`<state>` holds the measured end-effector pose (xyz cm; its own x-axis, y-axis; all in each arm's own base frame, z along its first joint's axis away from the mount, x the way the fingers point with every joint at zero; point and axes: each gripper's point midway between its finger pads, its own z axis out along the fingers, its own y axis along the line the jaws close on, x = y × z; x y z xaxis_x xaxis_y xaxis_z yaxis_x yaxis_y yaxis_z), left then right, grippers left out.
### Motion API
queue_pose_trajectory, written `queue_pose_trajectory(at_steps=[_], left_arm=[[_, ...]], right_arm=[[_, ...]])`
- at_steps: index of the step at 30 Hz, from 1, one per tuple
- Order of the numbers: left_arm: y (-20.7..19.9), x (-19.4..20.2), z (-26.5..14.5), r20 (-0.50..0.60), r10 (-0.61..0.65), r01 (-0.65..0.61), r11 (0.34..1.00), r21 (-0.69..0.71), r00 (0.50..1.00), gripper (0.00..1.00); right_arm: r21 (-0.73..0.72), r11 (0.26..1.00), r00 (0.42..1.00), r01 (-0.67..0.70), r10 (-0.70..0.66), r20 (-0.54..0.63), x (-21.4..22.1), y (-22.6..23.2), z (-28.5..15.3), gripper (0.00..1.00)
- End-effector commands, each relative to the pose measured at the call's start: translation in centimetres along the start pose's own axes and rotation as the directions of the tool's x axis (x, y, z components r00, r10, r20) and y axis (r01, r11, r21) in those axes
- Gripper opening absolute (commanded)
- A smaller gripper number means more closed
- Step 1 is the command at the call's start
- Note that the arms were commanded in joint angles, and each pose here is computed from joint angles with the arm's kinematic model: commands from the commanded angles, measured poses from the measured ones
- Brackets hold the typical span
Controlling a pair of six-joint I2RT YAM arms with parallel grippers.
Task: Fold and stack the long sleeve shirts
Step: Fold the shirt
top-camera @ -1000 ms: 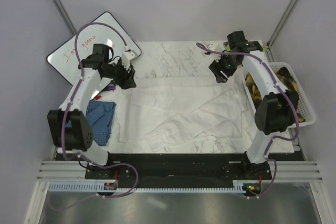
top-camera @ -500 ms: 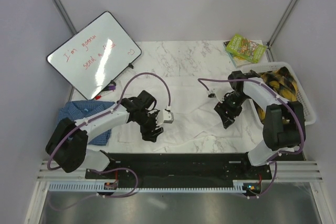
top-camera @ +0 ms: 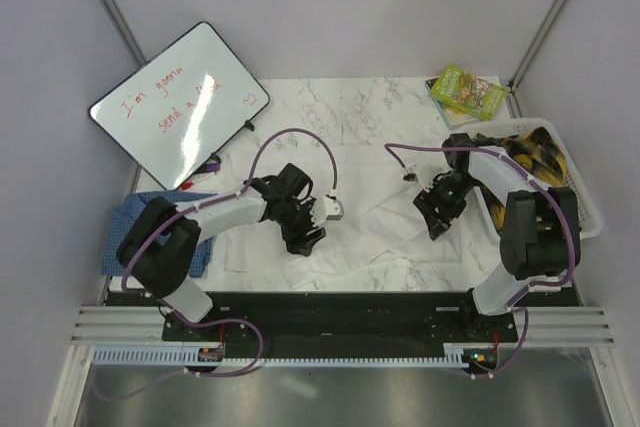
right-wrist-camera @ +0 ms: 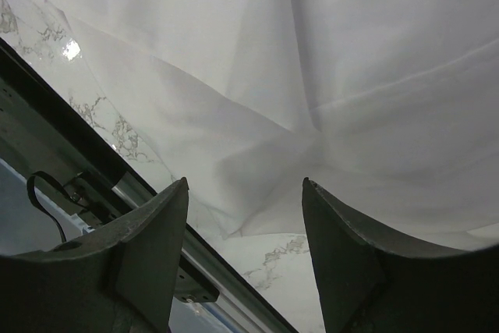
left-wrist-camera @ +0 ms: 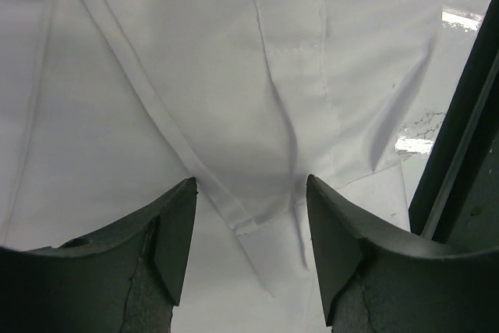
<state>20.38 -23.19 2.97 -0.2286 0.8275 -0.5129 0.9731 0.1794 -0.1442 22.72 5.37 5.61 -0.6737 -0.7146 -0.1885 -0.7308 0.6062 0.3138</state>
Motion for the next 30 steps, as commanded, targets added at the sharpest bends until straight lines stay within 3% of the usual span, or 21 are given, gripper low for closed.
queue_pose_trajectory(at_steps=[1, 3, 8, 14, 19, 23, 30], left_arm=[[-0.5, -1.3, 0.7, 0.032, -0.024, 0.022, 0.999, 0.042, 0.999, 0.63], [-0.9, -1.3, 1.0, 0.024, -0.039, 0.037, 0.997, 0.07, 0.999, 0.61], [-1.9, -2.2, 0.3, 0.057, -0.035, 0.028, 0.993, 0.114, 0.998, 0.4], [-4.5, -3.7, -2.1, 0.12, 0.018, -0.039, 0.984, 0.175, 0.993, 0.02], [-8.4, -4.5, -4.7, 0.192, 0.106, -0.154, 0.953, 0.259, 0.976, 0.02], [-11.0, -3.4, -6.5, 0.248, 0.245, -0.302, 0.925, 0.229, 0.937, 0.02], [-12.5, -1.1, -4.9, 0.16, 0.359, -0.387, 0.898, 0.21, 0.919, 0.02]], right_arm=[[0.017, 1.0, 0.999, 0.024, -0.024, 0.033, -1.0, -0.7, -0.7, 0.68], [0.014, 1.0, 0.999, 0.022, -0.022, 0.035, -1.1, -0.7, -0.7, 0.68], [0.004, 1.0, 0.999, 0.017, -0.017, 0.033, -1.2, -0.8, -0.5, 0.68], [0.009, 1.0, 0.999, 0.013, -0.014, 0.038, -1.5, -1.1, -0.7, 0.67], [0.026, 0.999, 0.999, 0.04, -0.041, 0.028, -0.9, -1.5, -0.7, 0.71], [0.04, 0.997, 0.997, 0.071, -0.073, 0.037, -0.5, -1.8, -0.5, 0.74], [-0.035, 0.996, 0.992, 0.086, -0.083, 0.091, -1.8, -0.8, -0.3, 0.7]])
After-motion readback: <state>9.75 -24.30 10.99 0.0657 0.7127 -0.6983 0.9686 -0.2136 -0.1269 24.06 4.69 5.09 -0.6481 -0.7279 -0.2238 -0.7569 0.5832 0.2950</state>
